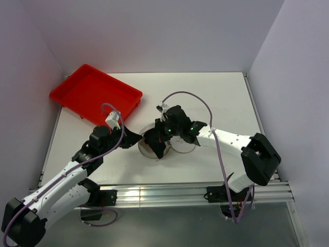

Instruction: Place the bra in the laundry bag and zip it closed

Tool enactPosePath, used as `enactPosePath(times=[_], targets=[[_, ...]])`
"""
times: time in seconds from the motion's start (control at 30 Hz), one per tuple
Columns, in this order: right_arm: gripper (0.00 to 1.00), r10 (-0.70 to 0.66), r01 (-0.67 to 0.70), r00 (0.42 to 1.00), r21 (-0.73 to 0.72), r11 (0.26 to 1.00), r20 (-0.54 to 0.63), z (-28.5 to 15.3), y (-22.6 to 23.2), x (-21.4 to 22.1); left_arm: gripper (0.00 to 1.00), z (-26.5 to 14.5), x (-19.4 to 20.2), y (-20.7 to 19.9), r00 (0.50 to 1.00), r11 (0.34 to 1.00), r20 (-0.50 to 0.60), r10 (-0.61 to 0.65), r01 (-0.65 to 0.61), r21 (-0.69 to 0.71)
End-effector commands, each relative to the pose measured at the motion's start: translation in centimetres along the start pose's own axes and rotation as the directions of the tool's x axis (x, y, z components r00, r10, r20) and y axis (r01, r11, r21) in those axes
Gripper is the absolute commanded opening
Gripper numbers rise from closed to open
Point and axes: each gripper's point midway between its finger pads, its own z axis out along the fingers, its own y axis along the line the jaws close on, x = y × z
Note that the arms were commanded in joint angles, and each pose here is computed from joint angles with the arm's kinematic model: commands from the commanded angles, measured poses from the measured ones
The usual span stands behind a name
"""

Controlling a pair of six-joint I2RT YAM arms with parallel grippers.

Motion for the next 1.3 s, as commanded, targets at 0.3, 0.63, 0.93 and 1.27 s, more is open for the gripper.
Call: enactPosePath(times=[0.3, 0.63, 0.93, 1.27], targets=[[0.07, 0.306, -0.369, 0.866, 0.094, 0.924, 0.395, 2.8, -3.4, -5.5, 0.0, 0.3, -0.1, -3.0, 0.994, 0.981, -0.01, -0.106, 0.106, 0.161], [0.61, 0.121, -0.266, 0.9, 0.308, 0.914, 0.418, 0.0, -5.6, -4.3, 0.0, -0.3, -2.7, -3.1, 0.97, 0.97, 0.098, -0.224, 0.212, 0.12], [0.97, 0.092, -0.213, 0.9, 0.246, 0.946, 0.427, -5.5, -4.0, -5.0, 0.0, 0.4, -1.6, -1.0, 0.969, 0.973, 0.104, -0.226, 0.22, 0.065], [0.98, 0.223, -0.445, 0.787, 0.279, 0.851, 0.575, -8.0, -12.8, -4.4, 0.0, -0.3, -1.9, -1.6, 0.974, 0.978, 0.119, -0.195, 0.184, 0.1]])
